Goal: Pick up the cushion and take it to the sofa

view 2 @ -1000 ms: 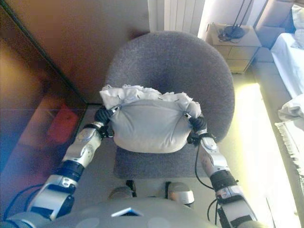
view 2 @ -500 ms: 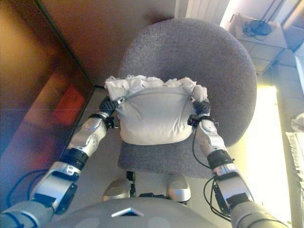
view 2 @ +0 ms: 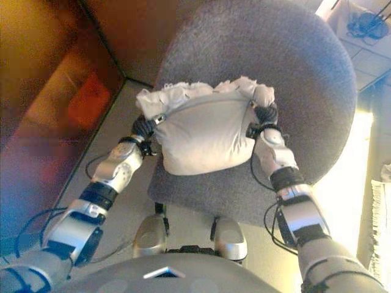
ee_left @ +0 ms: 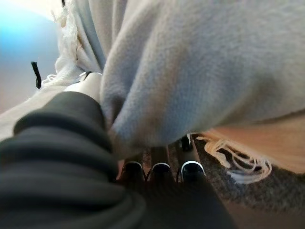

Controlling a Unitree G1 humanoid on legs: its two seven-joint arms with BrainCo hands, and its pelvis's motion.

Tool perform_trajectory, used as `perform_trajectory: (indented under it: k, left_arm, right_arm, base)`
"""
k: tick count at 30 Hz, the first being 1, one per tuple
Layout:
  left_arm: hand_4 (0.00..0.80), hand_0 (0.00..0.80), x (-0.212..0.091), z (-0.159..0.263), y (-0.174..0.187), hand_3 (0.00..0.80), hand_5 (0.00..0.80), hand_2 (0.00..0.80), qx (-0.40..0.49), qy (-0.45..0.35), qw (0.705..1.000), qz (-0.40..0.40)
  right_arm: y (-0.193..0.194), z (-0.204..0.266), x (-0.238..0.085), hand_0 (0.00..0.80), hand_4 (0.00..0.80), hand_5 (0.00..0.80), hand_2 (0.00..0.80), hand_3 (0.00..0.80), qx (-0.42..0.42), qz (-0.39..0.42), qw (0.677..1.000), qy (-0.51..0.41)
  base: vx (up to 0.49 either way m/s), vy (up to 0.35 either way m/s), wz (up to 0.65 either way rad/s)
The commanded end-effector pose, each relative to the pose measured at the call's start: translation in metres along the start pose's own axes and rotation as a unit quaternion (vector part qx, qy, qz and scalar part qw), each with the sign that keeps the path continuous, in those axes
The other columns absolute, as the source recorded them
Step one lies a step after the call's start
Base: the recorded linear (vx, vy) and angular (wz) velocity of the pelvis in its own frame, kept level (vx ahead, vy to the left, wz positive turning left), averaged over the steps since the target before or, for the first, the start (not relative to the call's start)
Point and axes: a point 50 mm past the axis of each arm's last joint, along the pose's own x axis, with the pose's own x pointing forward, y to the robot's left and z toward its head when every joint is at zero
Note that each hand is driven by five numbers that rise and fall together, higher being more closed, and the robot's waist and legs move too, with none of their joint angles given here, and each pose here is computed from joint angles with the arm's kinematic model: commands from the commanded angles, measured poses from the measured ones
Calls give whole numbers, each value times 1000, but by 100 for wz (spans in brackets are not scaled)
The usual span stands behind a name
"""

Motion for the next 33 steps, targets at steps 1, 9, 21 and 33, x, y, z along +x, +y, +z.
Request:
perform_trajectory:
  k: [1,9,21,33]
  left_arm:
    - [800,800,11,43,-14,800,800,800,-19,-66,997,-17]
    - [0,0,15,50,-29,0,0,0,-9,-65,997,-26]
    - [0,0,-6,18,8,0,0,0,-44,-56,996,48]
    - [0,0,-43,-17,66,0,0,0,-46,-44,993,97]
  right_arm:
    - [13,65,7,800,800,800,800,800,56,17,993,-103]
    - [17,56,14,0,0,0,0,0,40,7,998,-55]
    - [-28,27,6,0,0,0,0,0,76,-57,995,-13]
    - [-121,18,-17,0,0,0,0,0,115,-161,979,-55]
  base:
    - [-55,-32,11]
    - [3,-25,7]
    - [139,32,2]
    - [79,85,2]
